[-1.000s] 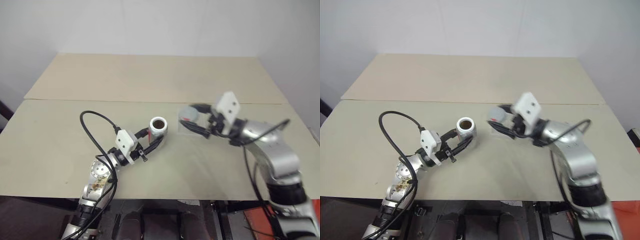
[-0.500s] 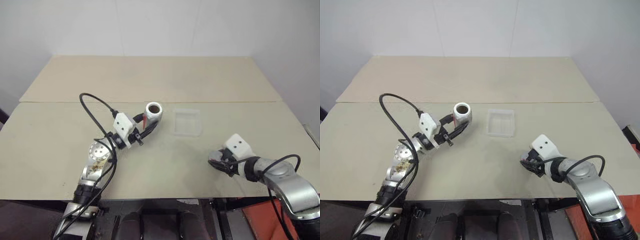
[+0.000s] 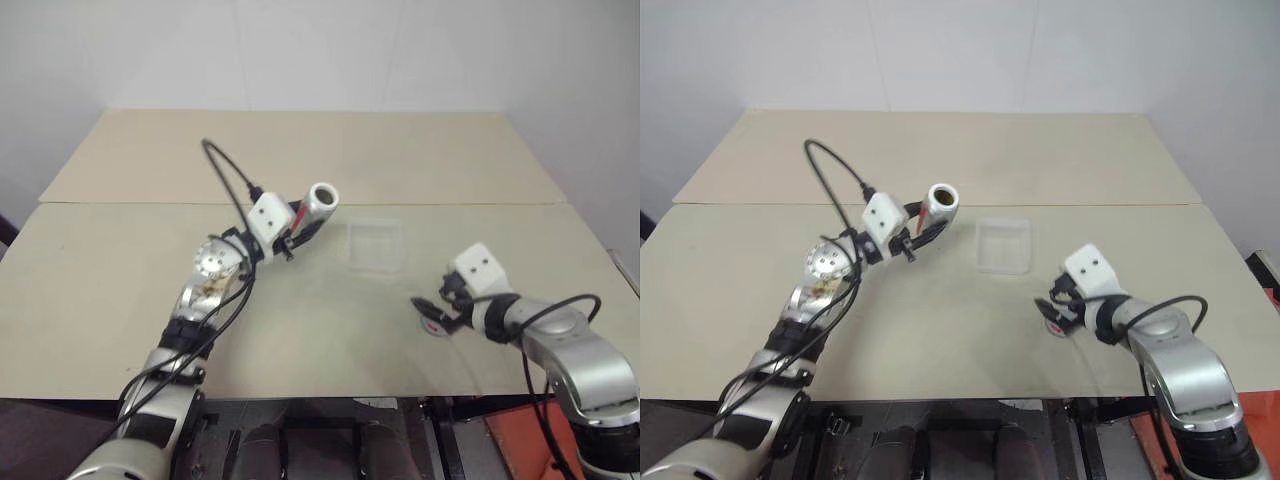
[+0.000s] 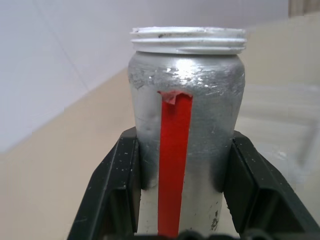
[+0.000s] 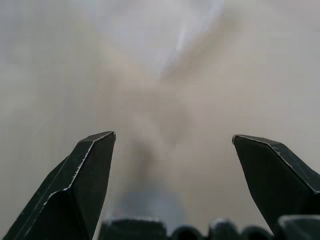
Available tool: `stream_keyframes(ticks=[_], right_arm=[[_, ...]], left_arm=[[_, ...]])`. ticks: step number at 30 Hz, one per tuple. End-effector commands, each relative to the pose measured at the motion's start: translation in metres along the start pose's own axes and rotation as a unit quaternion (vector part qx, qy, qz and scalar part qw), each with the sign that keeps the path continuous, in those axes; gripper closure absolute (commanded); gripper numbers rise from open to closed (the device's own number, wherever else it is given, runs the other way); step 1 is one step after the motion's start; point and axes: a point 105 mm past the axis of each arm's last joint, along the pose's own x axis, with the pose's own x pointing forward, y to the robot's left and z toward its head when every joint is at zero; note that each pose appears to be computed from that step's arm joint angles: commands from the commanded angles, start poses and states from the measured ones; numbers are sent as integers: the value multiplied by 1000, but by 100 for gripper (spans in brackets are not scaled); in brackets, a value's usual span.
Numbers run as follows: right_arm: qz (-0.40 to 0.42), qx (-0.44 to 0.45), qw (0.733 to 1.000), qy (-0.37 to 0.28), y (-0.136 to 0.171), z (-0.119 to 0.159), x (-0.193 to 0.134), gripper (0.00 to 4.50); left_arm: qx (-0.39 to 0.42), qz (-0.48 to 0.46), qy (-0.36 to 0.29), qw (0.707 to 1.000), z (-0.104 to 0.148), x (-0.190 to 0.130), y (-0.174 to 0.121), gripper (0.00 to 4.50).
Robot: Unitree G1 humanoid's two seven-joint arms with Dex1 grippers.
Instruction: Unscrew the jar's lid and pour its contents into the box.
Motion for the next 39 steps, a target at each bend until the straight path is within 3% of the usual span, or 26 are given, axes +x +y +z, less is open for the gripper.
stream_keyframes(ticks=[1,4,8,9,12,18,23,26,33,36,39], right_arm=[[-27,-39,997,-59,-4,28,-8,5],[-27,-40,996,-78,-1,35,-9,5],[-32,-40,995,-87,2,39,-14,5],[-37,-39,995,-89,2,40,-15,5],[-51,-32,993,-98,2,41,-18,5],[-67,-14,991,-113,5,44,-22,5],[-75,-4,990,-122,9,45,-24,5],[-80,-2,989,-122,10,44,-26,5],[-84,-2,990,-115,9,41,-23,5],[-81,-5,990,-113,9,40,-21,5],[-79,-7,991,-111,9,39,-19,5]], left_arm=[[51,-19,8,999,9,23,8,261],[84,-21,23,996,15,48,9,261],[253,-43,48,965,27,71,3,261],[314,-57,49,946,31,75,0,261],[530,-104,54,840,37,85,-7,261],[736,-133,14,664,48,99,-15,261],[791,-139,-24,596,56,106,-24,261],[801,-137,-33,581,61,108,-25,261],[800,-129,-35,584,63,109,-25,261],[787,-125,-25,604,60,108,-23,261],[714,-95,5,694,61,107,-15,261]])
